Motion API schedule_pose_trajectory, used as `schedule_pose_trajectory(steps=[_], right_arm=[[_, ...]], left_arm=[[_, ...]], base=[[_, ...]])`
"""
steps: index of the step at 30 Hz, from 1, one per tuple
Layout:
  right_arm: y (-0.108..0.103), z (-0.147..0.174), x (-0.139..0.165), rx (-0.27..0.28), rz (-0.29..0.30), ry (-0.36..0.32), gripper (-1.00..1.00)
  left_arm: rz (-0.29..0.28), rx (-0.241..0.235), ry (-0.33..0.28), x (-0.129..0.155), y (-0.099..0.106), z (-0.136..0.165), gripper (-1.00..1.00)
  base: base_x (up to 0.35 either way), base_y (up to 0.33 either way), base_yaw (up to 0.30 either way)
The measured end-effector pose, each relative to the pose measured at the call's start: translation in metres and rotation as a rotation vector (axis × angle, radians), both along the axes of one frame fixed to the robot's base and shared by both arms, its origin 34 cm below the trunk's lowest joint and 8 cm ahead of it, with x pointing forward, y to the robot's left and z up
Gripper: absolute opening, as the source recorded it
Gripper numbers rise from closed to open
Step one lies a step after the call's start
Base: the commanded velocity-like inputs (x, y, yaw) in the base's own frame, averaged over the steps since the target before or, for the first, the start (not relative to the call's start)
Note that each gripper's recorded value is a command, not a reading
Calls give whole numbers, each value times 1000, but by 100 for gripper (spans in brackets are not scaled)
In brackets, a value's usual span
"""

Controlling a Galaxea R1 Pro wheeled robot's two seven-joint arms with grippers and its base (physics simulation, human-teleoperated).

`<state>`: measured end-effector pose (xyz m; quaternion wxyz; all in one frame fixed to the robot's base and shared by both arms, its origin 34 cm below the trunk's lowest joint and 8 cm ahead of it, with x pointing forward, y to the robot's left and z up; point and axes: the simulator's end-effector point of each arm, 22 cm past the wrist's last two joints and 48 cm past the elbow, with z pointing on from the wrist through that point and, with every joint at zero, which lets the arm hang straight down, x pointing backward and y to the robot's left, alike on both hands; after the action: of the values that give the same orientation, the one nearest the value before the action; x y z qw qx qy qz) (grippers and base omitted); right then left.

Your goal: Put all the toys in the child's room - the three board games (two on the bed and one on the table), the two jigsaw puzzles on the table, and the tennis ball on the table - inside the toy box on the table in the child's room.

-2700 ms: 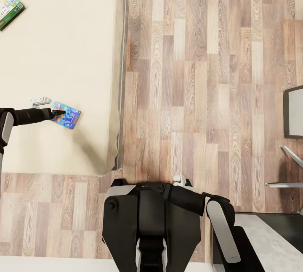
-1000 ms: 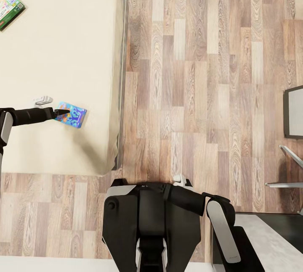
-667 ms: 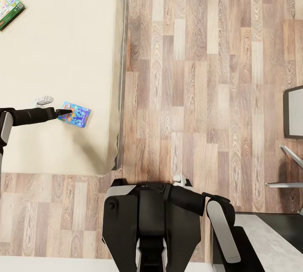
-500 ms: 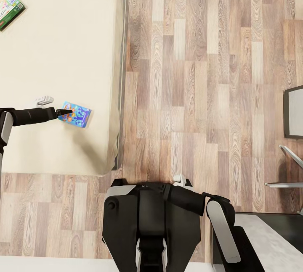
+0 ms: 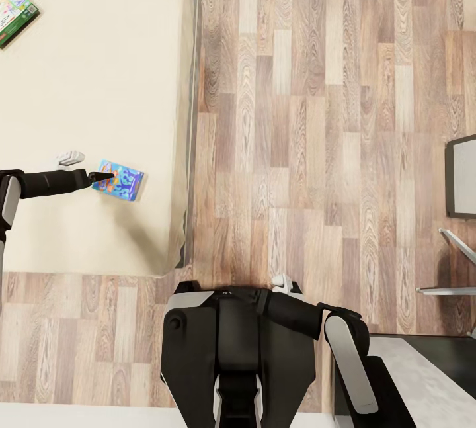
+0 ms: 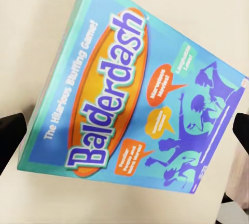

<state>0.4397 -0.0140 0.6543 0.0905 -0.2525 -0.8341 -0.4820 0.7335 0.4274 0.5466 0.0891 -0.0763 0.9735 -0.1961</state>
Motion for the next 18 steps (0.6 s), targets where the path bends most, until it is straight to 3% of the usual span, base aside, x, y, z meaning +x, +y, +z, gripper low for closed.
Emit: schedule_pose_trajectory(steps=[13, 18], right_arm=[[0, 0, 0, 1, 1, 1, 100], [0, 0, 0, 0, 1, 1, 100]], left_arm=[[9, -9, 13, -2, -1, 0, 100], [9, -66, 17, -3, -13, 5, 100]], base=[[0, 0, 0], [0, 0, 0]])
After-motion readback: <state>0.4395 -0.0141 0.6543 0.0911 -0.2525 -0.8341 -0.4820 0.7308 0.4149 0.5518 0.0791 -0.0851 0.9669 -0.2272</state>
